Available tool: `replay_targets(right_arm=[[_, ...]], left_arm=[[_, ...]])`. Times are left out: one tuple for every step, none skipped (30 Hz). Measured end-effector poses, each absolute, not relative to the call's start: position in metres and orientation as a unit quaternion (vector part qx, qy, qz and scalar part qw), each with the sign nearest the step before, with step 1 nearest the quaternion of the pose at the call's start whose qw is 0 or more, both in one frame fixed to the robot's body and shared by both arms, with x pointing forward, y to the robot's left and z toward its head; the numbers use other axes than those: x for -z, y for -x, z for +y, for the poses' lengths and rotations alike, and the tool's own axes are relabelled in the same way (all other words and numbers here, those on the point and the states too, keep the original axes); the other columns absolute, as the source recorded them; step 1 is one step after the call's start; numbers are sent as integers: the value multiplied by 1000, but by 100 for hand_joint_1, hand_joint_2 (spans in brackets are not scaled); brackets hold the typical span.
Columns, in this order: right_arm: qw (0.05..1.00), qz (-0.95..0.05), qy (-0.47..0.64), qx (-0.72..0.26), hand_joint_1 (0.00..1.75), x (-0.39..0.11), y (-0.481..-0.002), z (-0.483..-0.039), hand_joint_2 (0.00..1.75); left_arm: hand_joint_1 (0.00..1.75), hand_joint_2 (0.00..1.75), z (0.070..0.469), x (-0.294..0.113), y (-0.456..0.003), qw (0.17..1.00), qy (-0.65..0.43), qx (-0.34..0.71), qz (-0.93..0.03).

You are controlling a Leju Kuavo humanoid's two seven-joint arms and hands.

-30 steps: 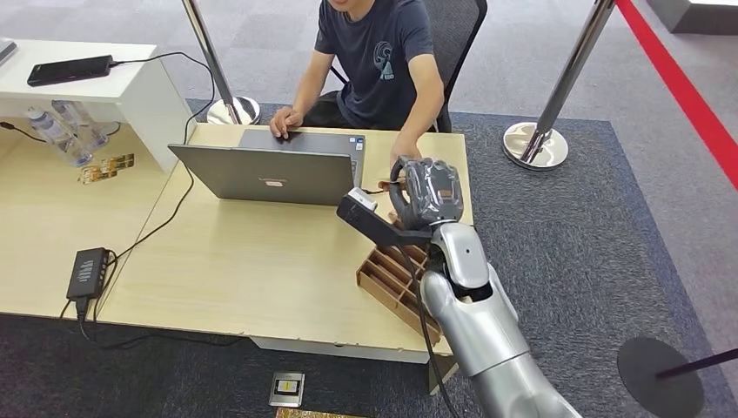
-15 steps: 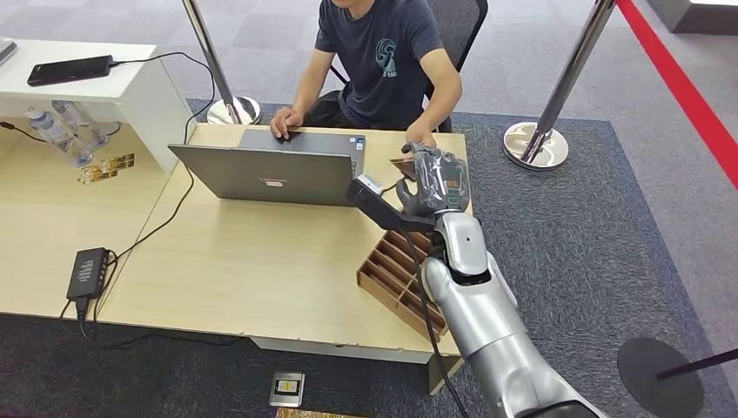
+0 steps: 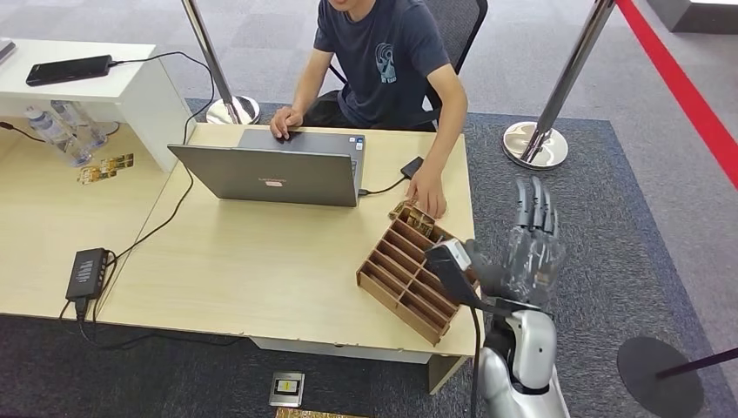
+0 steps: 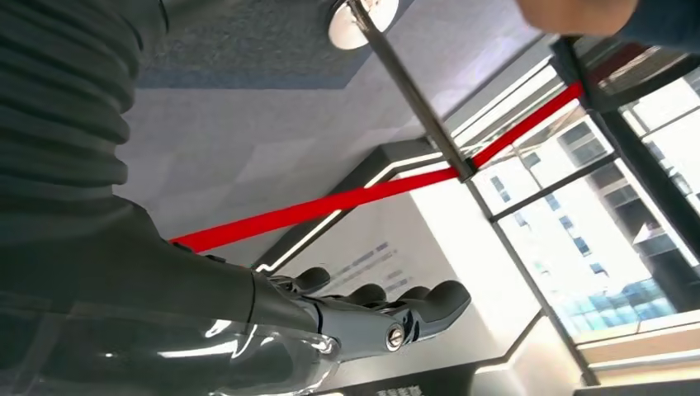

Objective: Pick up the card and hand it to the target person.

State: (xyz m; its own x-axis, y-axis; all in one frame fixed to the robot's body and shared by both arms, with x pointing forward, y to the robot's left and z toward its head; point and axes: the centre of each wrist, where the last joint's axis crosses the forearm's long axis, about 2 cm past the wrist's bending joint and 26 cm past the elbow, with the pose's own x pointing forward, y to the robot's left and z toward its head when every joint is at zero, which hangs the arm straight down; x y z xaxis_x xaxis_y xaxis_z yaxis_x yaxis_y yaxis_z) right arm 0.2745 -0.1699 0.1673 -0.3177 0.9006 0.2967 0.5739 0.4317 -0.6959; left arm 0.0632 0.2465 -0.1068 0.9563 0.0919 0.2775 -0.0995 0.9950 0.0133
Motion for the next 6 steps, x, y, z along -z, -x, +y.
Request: replay_targets(right_arm=[[345,-771,484,-230,0,-165,-267,-176,175],[351,-765,493,-220,0,-162,-258,-182,175],[360,-758,501,-212,0,-159,-251,-188,175],[370,-751,508,-205,0,-156,-243,-194,175],[382,-742,514,-198,0,-153,-237,-200,175],[388,-738,517,-195,0,-151,-234,-203,175]], left_arm=[[0,0,247,107,-63,989,-14,-48,-138],[0,0,247,107,-63,989,-14,-48,-136],[0,0,247,107,-63,990,-14,-49,-135],[0,0,247,107,-63,989,-15,-51,-135],[0,0,247,107,-63,989,-15,-54,-135],[0,0,247,107,-63,989,-15,-55,-135]])
